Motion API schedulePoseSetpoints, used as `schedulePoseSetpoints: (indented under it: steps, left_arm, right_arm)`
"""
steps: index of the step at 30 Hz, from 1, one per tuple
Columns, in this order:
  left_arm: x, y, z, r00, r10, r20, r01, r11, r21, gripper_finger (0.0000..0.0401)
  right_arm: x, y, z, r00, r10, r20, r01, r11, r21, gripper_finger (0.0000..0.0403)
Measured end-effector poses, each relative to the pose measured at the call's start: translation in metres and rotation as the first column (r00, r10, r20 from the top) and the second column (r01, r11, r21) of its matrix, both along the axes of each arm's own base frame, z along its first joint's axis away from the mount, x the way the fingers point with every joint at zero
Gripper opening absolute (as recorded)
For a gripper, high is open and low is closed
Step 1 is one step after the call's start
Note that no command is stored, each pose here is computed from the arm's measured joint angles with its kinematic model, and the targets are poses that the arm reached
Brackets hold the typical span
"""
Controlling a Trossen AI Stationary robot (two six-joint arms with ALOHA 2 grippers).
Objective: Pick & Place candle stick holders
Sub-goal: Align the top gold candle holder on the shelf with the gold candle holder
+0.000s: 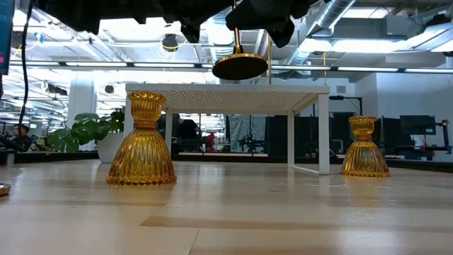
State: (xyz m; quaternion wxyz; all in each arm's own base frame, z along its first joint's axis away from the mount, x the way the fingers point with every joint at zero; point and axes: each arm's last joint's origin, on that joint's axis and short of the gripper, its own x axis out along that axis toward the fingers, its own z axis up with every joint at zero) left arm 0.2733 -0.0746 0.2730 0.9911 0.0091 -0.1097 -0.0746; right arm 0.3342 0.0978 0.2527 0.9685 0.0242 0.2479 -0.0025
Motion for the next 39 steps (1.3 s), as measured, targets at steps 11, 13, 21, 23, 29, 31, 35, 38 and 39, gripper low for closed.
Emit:
schedulePoseSetpoints:
  steps: [11,13,21,23,29,31,35,38,39]
  left_arm:
    - [0.0032,-0.0009,-0.0022,1.0,-0.001,0.025,0.001,1.0,0.001,0.0093]
    - [0.0032,-0.0009,-0.0022,1.0,0.0,0.025,0.0,1.0,0.001,0.0084]
    - [0.0032,-0.0008,-0.0021,1.0,0.003,0.026,-0.003,1.0,0.0,0.004]
    - [0.0032,-0.0008,-0.0021,1.0,0.002,0.026,-0.002,1.0,0.0,0.0032]
    - [0.0032,-0.0008,-0.0021,1.0,0.0,0.026,0.0,1.0,0.0,0.0028]
    - [0.0032,-0.0009,-0.0021,1.0,0.0,0.026,0.0,1.0,0.001,0.0029]
    - [0.0031,-0.0011,-0.0021,1.0,-0.002,0.028,0.002,1.0,0.014,0.0024]
    - [0.003,-0.0017,-0.0021,1.0,-0.011,0.029,0.01,1.0,0.018,0.0022]
    - [0.0029,-0.0019,-0.0021,0.999,-0.012,0.029,0.012,1.0,0.018,0.0022]
  right_arm:
    - [0.0,0.0004,0.0002,1.0,-0.001,0.003,0.001,1.0,0.001,0.0002]
    - [0.0,0.0004,0.0003,1.0,0.0,0.003,0.0,1.0,0.001,0.0002]
    - [0.0,0.0005,0.0002,1.0,0.001,0.003,-0.001,1.0,0.001,0.0004]
    - [-0.0001,0.0006,0.0002,1.0,0.001,0.003,-0.001,1.0,0.001,0.0004]
    - [-0.0001,0.0006,0.0001,1.0,0.001,0.003,-0.001,1.0,0.001,0.0005]
    - [-0.0001,0.0006,0.0001,1.0,0.001,0.003,-0.001,1.0,0.001,0.0007]
    - [0.0,0.0008,0.0001,1.0,0.011,0.001,-0.011,1.0,0.011,0.0028]
    - [-0.0001,0.0017,-0.0002,0.999,0.048,-0.007,-0.047,0.998,0.033,0.005]
    - [-0.0005,0.0021,0.0001,0.998,0.064,-0.01,-0.063,0.997,0.041,0.0056]
